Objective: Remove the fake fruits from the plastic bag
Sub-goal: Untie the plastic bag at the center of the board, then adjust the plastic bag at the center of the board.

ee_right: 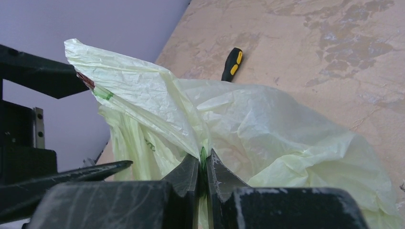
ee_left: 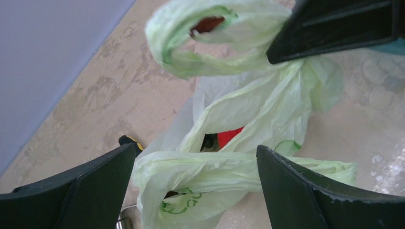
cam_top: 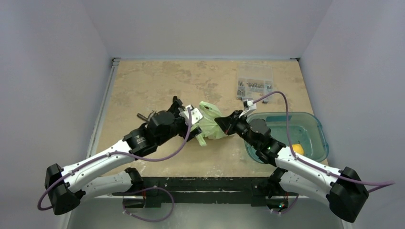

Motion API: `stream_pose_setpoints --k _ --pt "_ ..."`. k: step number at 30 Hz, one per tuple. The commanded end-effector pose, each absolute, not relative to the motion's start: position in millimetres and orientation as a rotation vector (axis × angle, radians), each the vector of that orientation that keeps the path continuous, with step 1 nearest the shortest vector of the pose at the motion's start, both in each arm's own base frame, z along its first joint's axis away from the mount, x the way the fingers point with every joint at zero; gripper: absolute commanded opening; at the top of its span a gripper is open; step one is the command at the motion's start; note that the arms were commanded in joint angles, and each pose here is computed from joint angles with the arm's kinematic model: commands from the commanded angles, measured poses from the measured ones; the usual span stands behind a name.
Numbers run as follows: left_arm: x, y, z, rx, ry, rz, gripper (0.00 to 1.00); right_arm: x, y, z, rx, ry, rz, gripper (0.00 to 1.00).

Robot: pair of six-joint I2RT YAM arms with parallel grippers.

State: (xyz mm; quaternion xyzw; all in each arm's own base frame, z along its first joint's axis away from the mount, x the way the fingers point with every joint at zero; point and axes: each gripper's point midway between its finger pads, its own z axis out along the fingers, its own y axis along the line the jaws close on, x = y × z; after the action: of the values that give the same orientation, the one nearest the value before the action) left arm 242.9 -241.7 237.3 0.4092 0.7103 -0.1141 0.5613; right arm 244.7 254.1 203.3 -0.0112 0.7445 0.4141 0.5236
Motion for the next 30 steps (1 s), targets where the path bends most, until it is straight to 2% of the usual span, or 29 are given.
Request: stream_pose_setpoints --k 1,5,10,13,16,25,28,30 --pt "248.0 -241.8 262.9 1.003 1.407 -0.081 0.99 247.4 261.7 234.5 -0.056 1.696 1.039 0.03" --pt "236.8 -253.0 259.3 1.086 1.355 -0.087 0.99 247.8 263.8 238.2 -0.074 1.696 1.037 0.03" --pt "231.1 -236.6 284.3 0.989 1.368 -0.111 0.95 247.3 259.5 235.1 -0.056 1.696 1.028 0.04" --pt "216.3 -227.8 297.0 1.014 1.265 -0.139 0.94 248.2 258.2 238.5 -0.062 1.701 1.010 0.04" --pt "202.3 -225.0 268.8 1.226 1.200 -0.084 1.00 249.4 253.8 240.3 -0.062 1.698 0.980 0.06" --pt "176.3 -246.1 181.9 1.699 1.157 0.069 1.00 249.5 251.3 246.9 -0.054 1.677 0.989 0.10" --pt "186.8 -258.5 181.9 1.666 1.070 0.247 1.00 248.9 252.7 243.1 -0.049 1.678 1.005 0.10" --pt "193.1 -271.0 194.3 1.587 1.043 0.272 0.99 249.2 254.2 242.0 -0.049 1.680 1.014 0.10"
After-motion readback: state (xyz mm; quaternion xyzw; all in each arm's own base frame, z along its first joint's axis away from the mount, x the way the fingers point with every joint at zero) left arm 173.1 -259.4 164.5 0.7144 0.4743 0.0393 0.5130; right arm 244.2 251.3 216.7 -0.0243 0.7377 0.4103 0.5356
